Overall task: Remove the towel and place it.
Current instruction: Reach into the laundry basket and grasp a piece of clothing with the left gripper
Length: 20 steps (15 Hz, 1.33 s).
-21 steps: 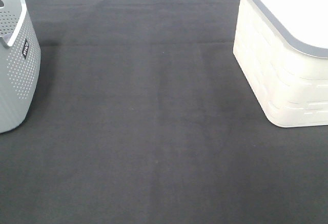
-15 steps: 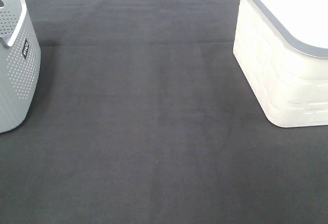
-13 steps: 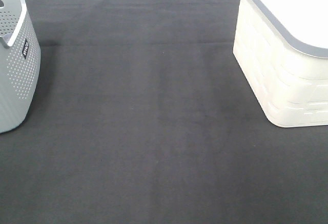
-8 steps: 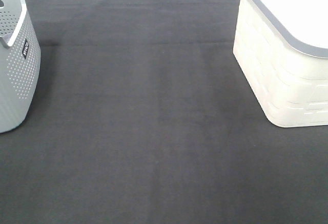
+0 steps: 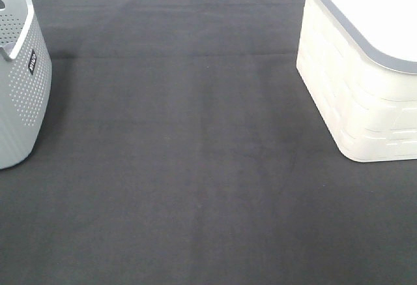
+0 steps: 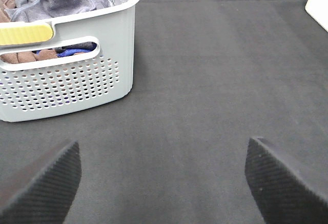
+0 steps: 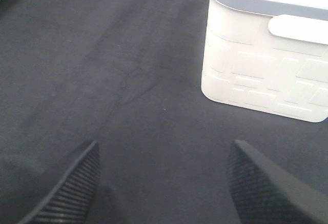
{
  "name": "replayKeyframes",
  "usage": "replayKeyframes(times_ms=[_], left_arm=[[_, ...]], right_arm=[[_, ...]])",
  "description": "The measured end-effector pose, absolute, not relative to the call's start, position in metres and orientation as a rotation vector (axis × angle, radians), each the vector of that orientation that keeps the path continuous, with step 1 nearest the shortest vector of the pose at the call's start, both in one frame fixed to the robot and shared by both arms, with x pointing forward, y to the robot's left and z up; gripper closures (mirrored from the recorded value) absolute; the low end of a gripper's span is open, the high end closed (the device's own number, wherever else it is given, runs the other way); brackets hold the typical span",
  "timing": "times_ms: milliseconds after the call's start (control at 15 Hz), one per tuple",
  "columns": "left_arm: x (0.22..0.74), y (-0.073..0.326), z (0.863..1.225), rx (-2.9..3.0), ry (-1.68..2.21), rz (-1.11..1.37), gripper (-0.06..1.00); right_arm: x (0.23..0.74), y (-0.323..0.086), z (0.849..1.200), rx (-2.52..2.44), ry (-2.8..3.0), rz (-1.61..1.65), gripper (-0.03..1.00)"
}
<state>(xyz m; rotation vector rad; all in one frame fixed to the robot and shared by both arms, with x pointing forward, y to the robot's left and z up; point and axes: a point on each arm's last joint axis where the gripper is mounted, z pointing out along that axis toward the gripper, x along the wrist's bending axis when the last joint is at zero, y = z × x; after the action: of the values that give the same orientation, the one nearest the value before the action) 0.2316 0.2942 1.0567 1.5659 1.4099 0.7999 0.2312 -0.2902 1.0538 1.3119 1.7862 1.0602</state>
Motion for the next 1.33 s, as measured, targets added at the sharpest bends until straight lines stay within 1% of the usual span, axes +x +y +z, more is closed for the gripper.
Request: replayKeyframes(times_ms=[1333], left_arm=[[0.2317,0.2946,1.0567,1.559,1.418,0.8,0.15]], right_arm=[[0.2312,-0.2902,1.0538,1.314,1.785,1.061,0.27]])
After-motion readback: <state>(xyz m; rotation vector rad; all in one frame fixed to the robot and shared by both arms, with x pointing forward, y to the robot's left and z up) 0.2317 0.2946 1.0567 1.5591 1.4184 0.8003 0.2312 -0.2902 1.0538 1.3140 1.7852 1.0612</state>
